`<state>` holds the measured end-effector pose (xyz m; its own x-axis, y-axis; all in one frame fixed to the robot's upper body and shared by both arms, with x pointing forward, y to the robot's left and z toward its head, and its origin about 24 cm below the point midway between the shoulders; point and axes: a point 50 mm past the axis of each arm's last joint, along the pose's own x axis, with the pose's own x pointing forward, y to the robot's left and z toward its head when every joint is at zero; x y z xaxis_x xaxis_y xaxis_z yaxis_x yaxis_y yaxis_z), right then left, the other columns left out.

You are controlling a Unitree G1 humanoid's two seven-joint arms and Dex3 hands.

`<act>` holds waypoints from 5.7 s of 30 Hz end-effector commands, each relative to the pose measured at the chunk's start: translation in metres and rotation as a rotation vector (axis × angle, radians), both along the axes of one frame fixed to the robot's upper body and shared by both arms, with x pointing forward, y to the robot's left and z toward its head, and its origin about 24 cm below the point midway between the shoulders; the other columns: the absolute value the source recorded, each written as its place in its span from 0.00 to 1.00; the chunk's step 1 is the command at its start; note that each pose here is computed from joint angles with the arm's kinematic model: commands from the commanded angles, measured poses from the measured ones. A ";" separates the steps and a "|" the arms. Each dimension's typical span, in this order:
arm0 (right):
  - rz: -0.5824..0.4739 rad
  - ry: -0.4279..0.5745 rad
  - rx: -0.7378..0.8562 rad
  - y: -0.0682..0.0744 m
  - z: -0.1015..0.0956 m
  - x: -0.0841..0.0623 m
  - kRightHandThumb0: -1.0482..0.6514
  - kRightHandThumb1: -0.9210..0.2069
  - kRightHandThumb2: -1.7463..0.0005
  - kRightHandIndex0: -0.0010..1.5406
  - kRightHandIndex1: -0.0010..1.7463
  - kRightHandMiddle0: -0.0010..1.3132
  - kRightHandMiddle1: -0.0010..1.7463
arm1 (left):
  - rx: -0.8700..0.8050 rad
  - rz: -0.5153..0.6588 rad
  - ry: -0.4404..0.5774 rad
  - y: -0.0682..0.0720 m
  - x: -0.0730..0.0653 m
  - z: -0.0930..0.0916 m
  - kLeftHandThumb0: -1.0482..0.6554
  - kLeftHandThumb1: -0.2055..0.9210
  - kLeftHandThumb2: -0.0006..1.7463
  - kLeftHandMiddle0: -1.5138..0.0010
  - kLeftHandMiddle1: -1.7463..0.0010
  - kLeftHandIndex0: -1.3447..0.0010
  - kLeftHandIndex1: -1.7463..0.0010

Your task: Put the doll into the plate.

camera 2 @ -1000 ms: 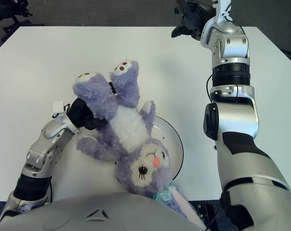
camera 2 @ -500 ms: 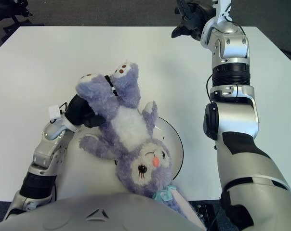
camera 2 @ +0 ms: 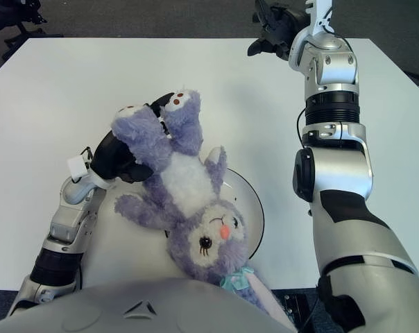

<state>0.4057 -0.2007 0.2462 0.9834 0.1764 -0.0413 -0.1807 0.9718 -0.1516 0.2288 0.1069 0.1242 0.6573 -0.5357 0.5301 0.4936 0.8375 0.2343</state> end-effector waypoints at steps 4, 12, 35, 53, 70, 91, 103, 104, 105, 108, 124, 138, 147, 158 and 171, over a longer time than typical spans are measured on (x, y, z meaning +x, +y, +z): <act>-0.007 0.000 -0.004 0.001 0.002 0.000 0.41 0.00 0.71 0.50 0.59 0.16 0.99 | 0.011 0.075 -0.054 0.005 0.002 -0.005 0.25 1.00 0.02 0.67 0.99 0.78 0.99; -0.009 0.049 -0.001 0.001 -0.002 -0.001 0.41 0.00 0.71 0.50 0.59 0.16 0.99 | -0.100 0.106 -0.046 0.010 0.005 -0.006 0.51 1.00 0.07 0.64 0.99 0.72 0.97; 0.022 0.028 -0.032 -0.018 -0.025 -0.007 0.41 0.00 0.72 0.61 0.53 0.19 0.97 | -0.394 0.493 0.044 0.051 0.040 0.000 0.44 1.00 0.23 0.41 0.69 0.69 0.31; -0.036 0.020 -0.034 -0.028 -0.035 -0.011 0.41 0.00 0.74 0.60 0.50 0.21 0.96 | -0.518 0.644 0.122 0.079 0.048 0.009 0.61 1.00 0.23 0.73 0.09 0.84 0.16; -0.055 -0.012 -0.056 -0.034 -0.056 -0.016 0.41 0.00 0.74 0.58 0.51 0.21 0.96 | -0.652 0.687 0.357 0.095 0.065 -0.001 0.61 0.71 0.50 0.70 0.00 0.67 0.20; -0.176 -0.285 -0.078 -0.023 -0.080 -0.033 0.41 0.00 0.72 0.53 0.63 0.17 0.99 | -0.350 0.371 0.650 0.094 0.077 -0.012 0.41 0.90 0.38 0.45 0.00 0.80 0.00; -0.226 -0.370 0.058 -0.022 -0.109 -0.044 0.41 0.00 0.75 0.52 0.62 0.22 0.95 | -0.347 0.463 0.607 0.086 0.083 -0.014 0.41 0.91 0.37 0.44 0.00 0.80 0.00; -0.233 -0.378 0.074 -0.021 -0.113 -0.045 0.41 0.00 0.75 0.52 0.62 0.22 0.95 | -0.346 0.469 0.603 0.085 0.084 -0.015 0.41 0.91 0.37 0.44 0.00 0.80 0.00; -0.238 -0.385 0.085 -0.021 -0.116 -0.046 0.41 0.00 0.75 0.53 0.63 0.22 0.95 | -0.346 0.473 0.599 0.085 0.085 -0.015 0.41 0.92 0.37 0.44 0.00 0.81 0.00; -0.242 -0.396 0.094 -0.021 -0.119 -0.046 0.41 0.00 0.75 0.53 0.63 0.22 0.95 | -0.345 0.478 0.594 0.085 0.086 -0.016 0.41 0.92 0.36 0.44 0.00 0.81 0.00; -0.238 -0.433 0.155 -0.017 -0.140 -0.058 0.41 0.00 0.74 0.46 0.81 0.21 0.96 | -0.320 0.492 0.551 0.081 0.093 -0.026 0.41 0.92 0.36 0.46 0.00 0.81 0.00; -0.238 -0.404 0.183 -0.013 -0.162 -0.070 0.41 0.00 0.74 0.45 0.85 0.20 0.97 | -0.310 0.527 0.515 0.078 0.092 -0.035 0.41 0.94 0.34 0.51 0.00 0.82 0.00; -0.242 -0.383 0.224 -0.012 -0.172 -0.077 0.41 0.00 0.74 0.45 0.88 0.21 0.97 | -0.330 0.539 0.485 0.073 0.090 -0.038 0.41 0.97 0.31 0.53 0.00 0.83 0.00; -0.233 -0.373 0.211 -0.013 -0.178 -0.089 0.41 0.00 0.72 0.41 0.99 0.18 0.99 | -0.336 0.536 0.460 0.063 0.087 -0.039 0.41 0.99 0.29 0.52 0.00 0.84 0.00; -0.233 -0.310 0.186 -0.014 -0.184 -0.102 0.41 0.01 0.70 0.42 1.00 0.17 1.00 | -0.295 0.552 0.460 0.061 0.087 -0.043 0.41 1.00 0.29 0.50 0.00 0.84 0.00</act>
<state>0.3116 -0.2152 0.0754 0.9415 -0.0655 0.3305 0.0662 0.9978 0.0092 0.3170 0.1662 0.0856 0.9754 0.0450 0.2159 -0.0048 0.9831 -0.1831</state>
